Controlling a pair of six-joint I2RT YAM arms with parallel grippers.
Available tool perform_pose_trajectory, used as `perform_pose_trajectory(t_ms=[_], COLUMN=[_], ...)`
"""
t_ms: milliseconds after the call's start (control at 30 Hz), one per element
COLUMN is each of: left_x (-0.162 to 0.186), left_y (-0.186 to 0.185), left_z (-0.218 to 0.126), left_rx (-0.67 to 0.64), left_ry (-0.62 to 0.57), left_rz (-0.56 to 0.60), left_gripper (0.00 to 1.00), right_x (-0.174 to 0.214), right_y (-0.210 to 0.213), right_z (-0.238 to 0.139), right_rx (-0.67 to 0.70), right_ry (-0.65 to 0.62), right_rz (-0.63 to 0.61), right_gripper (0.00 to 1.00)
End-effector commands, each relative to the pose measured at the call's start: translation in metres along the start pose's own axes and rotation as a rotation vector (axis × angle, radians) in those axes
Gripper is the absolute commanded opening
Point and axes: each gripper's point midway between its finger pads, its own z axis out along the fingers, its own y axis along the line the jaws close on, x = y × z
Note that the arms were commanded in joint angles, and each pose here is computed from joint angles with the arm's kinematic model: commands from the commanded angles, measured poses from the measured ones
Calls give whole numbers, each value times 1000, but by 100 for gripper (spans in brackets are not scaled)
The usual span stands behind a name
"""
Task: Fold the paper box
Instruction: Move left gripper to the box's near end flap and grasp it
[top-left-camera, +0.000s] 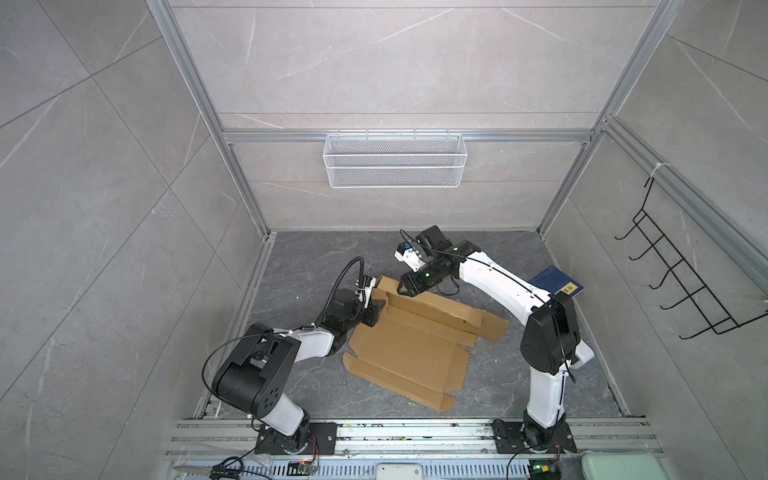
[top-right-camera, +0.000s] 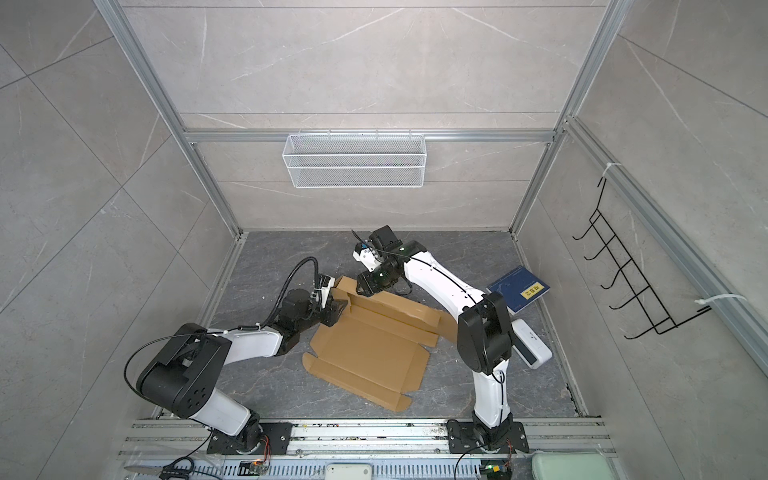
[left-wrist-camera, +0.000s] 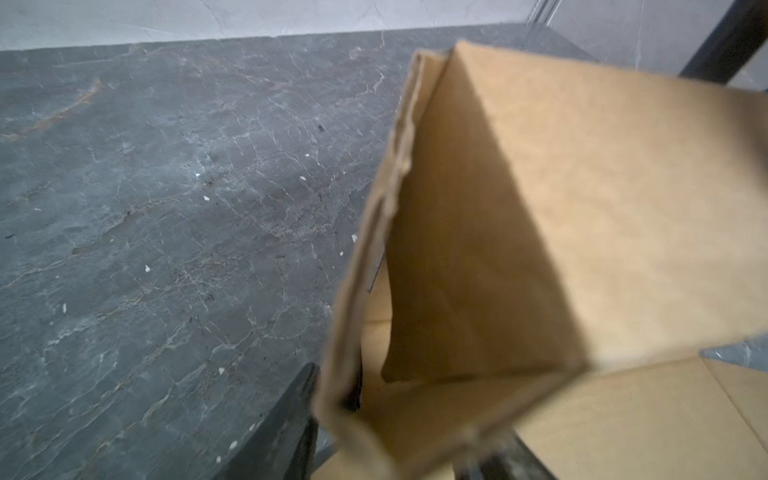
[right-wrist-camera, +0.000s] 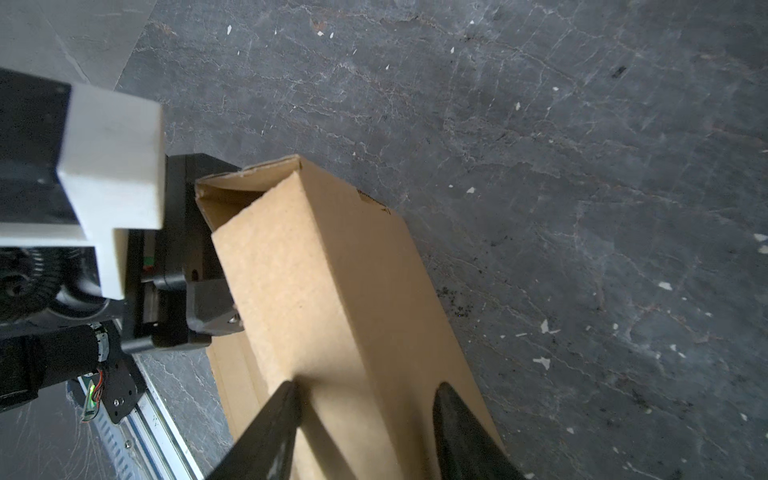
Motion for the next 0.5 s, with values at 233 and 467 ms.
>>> perform_pose_trajectory(t_ms=[233, 467], left_x=[-27, -26], left_y=[5, 11], left_z=[9, 4], left_rx=[-73, -120], left_ry=[-171, -153], left_rz=[20, 56], left_gripper=[46, 50], right_x=[23, 22], right_y=[-12, -12], right_z=[25, 23], right_rx=[26, 31], right_ry=[111, 112], right_rz=[24, 19], right_gripper=[54, 54])
